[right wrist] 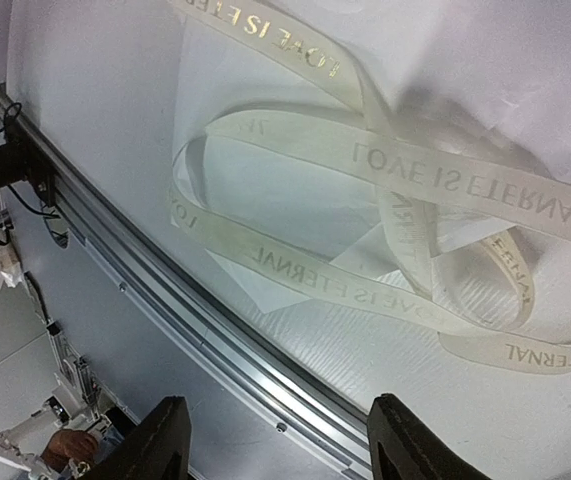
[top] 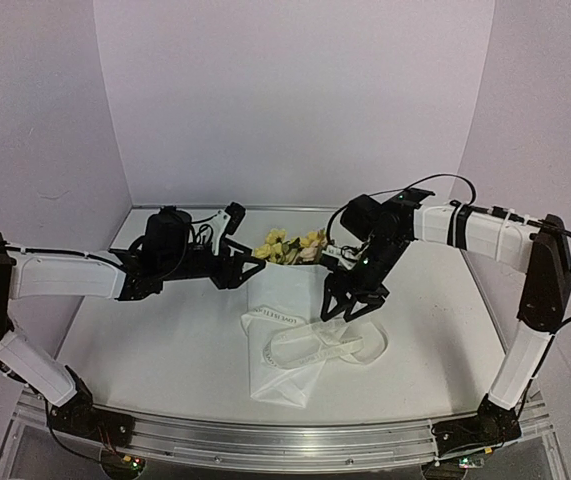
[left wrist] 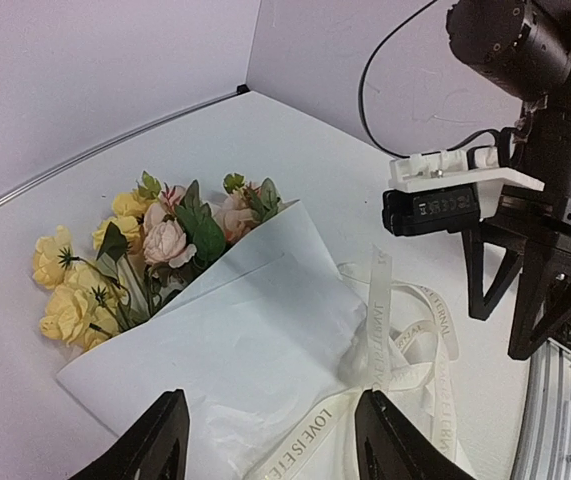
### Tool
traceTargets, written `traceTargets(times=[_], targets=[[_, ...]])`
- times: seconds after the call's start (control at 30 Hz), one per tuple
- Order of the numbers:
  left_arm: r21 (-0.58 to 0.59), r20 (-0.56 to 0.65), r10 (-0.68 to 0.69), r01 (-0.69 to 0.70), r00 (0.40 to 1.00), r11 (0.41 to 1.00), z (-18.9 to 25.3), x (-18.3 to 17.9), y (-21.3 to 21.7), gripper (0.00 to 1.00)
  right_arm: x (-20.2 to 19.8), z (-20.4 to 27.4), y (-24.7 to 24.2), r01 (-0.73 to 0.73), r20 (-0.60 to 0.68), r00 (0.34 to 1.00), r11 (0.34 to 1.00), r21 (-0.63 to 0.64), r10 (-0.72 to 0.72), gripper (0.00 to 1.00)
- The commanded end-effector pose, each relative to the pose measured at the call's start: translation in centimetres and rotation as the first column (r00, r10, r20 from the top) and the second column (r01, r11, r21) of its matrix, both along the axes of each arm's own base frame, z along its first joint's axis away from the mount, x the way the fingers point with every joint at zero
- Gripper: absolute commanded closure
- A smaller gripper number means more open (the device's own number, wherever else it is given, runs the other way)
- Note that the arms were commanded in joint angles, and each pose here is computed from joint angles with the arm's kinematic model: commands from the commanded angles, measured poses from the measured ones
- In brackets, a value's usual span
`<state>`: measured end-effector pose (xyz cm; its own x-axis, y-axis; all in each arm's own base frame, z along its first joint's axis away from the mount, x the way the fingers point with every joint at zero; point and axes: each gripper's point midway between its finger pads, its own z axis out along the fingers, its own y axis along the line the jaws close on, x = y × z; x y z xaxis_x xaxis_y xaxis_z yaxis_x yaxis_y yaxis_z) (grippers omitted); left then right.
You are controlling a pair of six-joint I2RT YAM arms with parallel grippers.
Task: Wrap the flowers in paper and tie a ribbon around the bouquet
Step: Place the right side of the ribbon on the folded bouquet.
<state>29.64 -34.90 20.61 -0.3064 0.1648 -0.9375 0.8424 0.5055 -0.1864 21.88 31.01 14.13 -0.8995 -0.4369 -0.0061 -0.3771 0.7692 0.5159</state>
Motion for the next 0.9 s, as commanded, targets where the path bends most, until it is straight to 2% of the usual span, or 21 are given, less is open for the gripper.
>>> traceTargets(times=[0.0, 0.13, 0.2, 0.47, 0.63, 0.87], targets=[[0.071, -0.051, 0.000, 0.004, 0.999, 0.997, -1.6, -0.4, 0.4, 0.47, 1.9, 0.5, -0.7, 0.102, 0.089, 0.992, 0.990, -0.100, -0.093, 0.36], [0.109, -0.100, 0.072, -0.061, 0.992, 0.992, -3.3, -0.3, 1.7, 0.48, 3.1, -1.7, -1.8, 0.231, 0.118, 0.971, 0.950, -0.211, -0.210, 0.36], [0.092, -0.110, 0.100, -0.090, 0.989, 0.992, -3.2, -0.4, 2.2, 0.48, 3.6, -3.0, -2.2, 0.323, 0.128, 0.945, 0.916, -0.237, -0.300, 0.36], [0.086, -0.148, 0.148, -0.137, 0.978, 0.987, -4.4, -0.7, 3.2, 0.48, 6.7, -6.9, -0.9, 0.592, 0.147, 0.806, 0.786, -0.177, -0.574, 0.36], [0.078, -0.143, 0.151, -0.141, 0.978, 0.987, -4.2, -0.8, 3.3, 0.47, 7.9, -8.7, -0.7, 0.700, 0.146, 0.714, 0.697, -0.157, -0.684, 0.35], [0.092, -0.142, 0.151, -0.139, 0.978, 0.986, -4.6, -0.9, 3.5, 0.47, 7.8, -10.1, -1.3, 0.754, 0.143, 0.655, 0.630, -0.186, -0.742, 0.36]])
